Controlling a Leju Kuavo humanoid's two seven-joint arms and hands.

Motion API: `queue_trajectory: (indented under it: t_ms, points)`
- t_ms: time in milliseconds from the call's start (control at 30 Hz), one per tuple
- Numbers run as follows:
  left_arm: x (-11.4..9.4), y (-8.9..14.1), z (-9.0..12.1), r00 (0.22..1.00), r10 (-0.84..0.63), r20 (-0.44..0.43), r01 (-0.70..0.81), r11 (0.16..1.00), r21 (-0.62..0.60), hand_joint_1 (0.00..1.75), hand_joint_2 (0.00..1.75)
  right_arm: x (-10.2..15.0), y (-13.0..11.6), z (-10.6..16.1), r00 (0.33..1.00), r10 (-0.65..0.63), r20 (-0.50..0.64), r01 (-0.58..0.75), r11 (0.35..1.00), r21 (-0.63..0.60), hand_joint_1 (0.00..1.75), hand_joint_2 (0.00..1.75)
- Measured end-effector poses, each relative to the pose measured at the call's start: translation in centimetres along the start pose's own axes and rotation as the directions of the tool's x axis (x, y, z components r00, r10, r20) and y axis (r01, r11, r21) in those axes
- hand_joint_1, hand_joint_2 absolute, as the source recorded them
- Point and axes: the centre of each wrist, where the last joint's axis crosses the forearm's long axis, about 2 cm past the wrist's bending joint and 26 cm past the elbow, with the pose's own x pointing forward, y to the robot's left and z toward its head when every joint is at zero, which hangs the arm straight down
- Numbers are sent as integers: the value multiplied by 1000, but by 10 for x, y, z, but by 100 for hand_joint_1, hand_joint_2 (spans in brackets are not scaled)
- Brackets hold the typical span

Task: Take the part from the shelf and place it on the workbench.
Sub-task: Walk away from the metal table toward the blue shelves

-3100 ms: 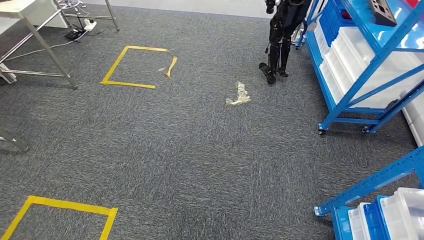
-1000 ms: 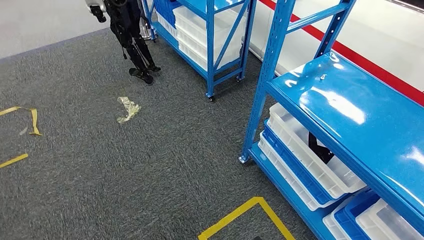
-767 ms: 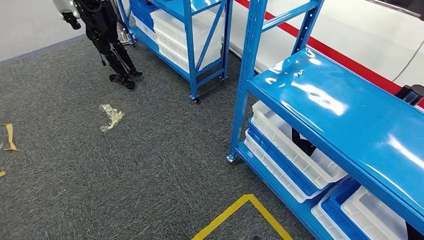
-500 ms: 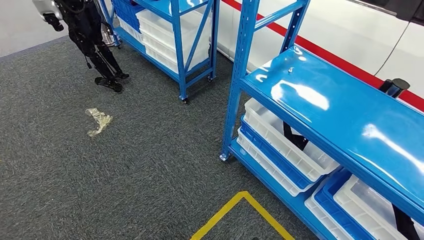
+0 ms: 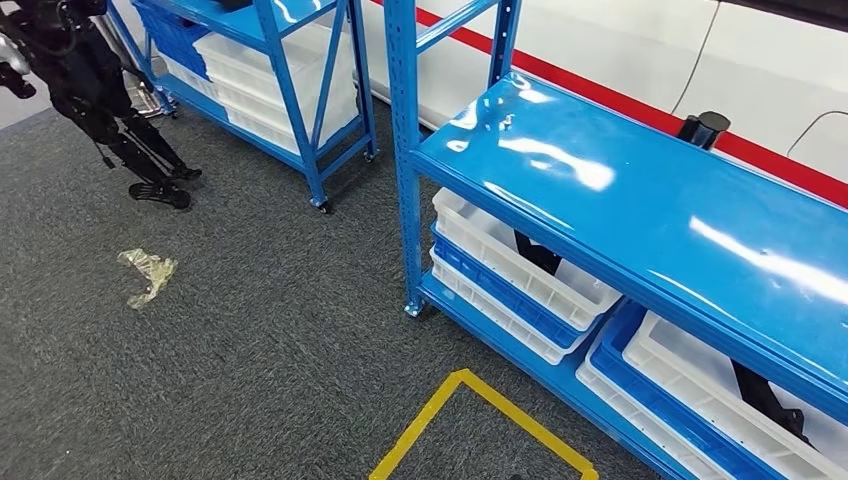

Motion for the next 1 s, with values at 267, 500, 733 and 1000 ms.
queue_trajectory:
  t_ms: [267, 500, 733, 1000]
  points:
    - [4, 2, -2, 1000, 0, 6, 0, 1000, 0, 0, 0, -2, 1, 0, 1000, -10, -4, 10, 1000, 3, 0, 0]
    - [7, 0, -2, 1000, 0, 10, 0, 1000, -7, 0, 0, -4, 2, 0, 1000, -12, -8, 13, 1000, 5, 0, 0]
    - [2, -1, 0, 1000, 0, 0, 0, 1000, -6, 0, 0, -7, 3, -1, 1000, -10, -8, 10, 1000, 2, 0, 0]
    - [-1, 0, 0, 1000, -3, -2, 3, 1000, 0, 0, 0, -5, 1, -1, 1000, -12, 5, 12, 1000, -5, 0, 0]
